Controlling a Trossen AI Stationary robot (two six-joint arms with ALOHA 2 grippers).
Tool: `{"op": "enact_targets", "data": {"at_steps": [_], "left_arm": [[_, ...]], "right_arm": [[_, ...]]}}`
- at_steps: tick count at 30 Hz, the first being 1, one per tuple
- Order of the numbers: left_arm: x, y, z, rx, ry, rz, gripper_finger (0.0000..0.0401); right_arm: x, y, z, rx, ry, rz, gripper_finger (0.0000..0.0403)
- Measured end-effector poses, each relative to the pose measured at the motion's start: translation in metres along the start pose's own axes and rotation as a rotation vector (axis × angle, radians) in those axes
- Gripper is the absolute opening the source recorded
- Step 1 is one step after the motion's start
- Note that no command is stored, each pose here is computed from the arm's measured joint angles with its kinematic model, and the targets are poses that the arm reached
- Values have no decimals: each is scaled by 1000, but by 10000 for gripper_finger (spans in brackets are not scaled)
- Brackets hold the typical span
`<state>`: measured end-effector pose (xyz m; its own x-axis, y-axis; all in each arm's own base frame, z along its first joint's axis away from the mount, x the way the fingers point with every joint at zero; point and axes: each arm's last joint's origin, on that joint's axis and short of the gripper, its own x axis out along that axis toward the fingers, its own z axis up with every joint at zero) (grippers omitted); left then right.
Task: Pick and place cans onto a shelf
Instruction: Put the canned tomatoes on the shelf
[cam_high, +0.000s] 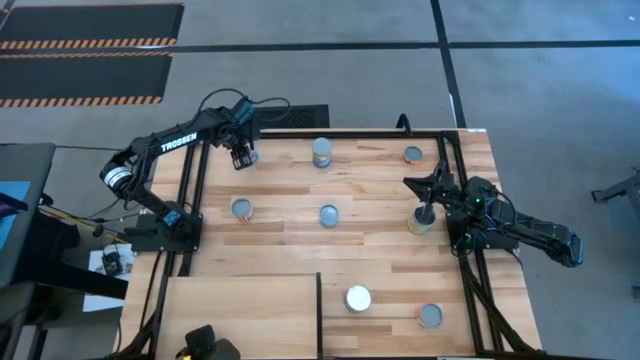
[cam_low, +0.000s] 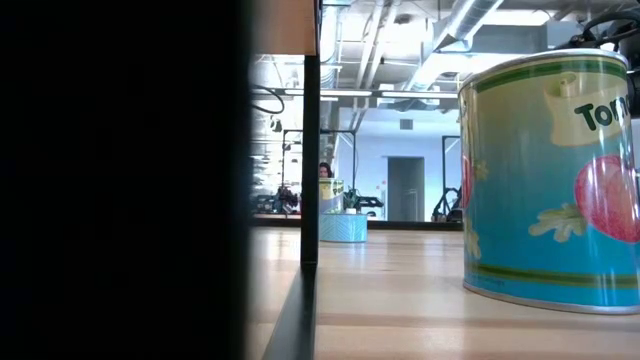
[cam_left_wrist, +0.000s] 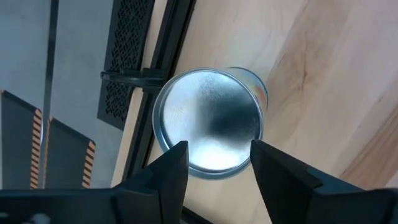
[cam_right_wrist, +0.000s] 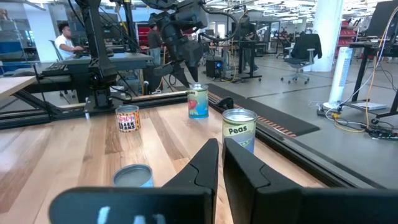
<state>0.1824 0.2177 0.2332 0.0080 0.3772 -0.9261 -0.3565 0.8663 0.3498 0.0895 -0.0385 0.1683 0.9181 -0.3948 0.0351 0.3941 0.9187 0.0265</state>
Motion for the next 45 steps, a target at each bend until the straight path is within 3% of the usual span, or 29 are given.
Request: {"op": "enact_targets", "data": {"at_steps": [17,22,45], "left_arm": [[-14,0,-3,33,-10,-24,169],[-14,-2,-2,57,-59,-83,169],[-1,-8,-3,128,-55,-54,169]], "right_arm": [[0,0,0,0,1,0,49],[0,0,0,0,1,0,49],[0,0,0,0,2,0,49]]}}
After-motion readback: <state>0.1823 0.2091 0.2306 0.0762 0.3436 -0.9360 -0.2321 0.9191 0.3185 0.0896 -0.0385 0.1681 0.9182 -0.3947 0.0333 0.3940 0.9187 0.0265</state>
